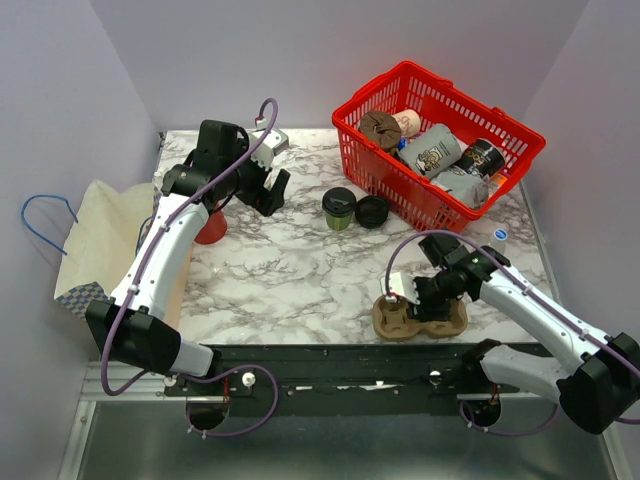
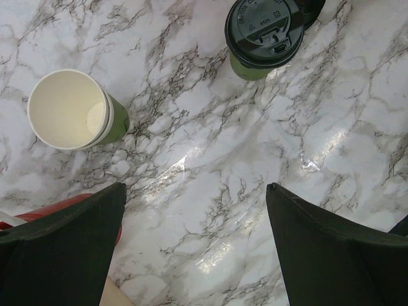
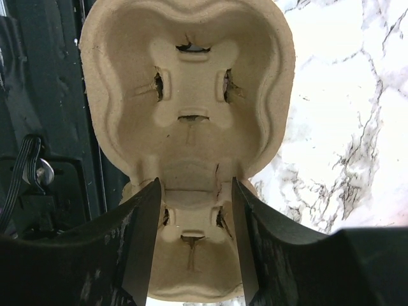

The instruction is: Pack the takeout coffee

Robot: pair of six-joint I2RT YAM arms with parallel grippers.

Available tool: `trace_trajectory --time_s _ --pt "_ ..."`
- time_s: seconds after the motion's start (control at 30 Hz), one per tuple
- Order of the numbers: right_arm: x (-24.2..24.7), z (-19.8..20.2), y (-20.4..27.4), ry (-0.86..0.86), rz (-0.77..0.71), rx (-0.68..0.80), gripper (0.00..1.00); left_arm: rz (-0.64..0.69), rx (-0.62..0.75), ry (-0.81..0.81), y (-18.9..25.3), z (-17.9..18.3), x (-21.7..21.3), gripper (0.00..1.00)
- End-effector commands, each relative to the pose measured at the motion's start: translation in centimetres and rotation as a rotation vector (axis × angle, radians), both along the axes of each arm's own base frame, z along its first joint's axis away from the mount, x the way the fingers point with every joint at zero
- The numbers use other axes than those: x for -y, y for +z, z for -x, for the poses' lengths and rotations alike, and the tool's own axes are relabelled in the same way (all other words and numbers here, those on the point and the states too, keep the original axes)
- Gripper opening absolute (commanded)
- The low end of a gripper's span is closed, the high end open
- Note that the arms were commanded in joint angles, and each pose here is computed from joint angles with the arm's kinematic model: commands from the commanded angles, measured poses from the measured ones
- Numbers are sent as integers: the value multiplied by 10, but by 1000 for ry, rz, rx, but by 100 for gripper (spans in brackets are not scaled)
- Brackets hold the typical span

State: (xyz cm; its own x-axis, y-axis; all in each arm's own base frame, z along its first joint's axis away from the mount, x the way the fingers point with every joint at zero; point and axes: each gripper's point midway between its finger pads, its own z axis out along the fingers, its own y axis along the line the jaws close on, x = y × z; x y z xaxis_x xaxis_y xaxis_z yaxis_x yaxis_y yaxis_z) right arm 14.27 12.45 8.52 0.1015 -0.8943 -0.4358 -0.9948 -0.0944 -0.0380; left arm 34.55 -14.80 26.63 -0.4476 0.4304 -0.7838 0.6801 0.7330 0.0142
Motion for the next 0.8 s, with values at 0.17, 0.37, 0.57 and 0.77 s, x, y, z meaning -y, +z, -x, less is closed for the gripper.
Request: trace_trajectory --time_s 0.17,0.37,0.57,0.77 --pt "-1 0 -7 5 19 15 55 8 -13 10 2 4 0 99" --pt "1 3 -10 13 31 23 55 6 -14 8 1 5 -1 99" --pt "1 2 -12 13 36 30 52 4 -13 8 1 5 -1 99" --pt "4 1 -3 -6 45 49 36 3 -8 8 3 5 -2 99"
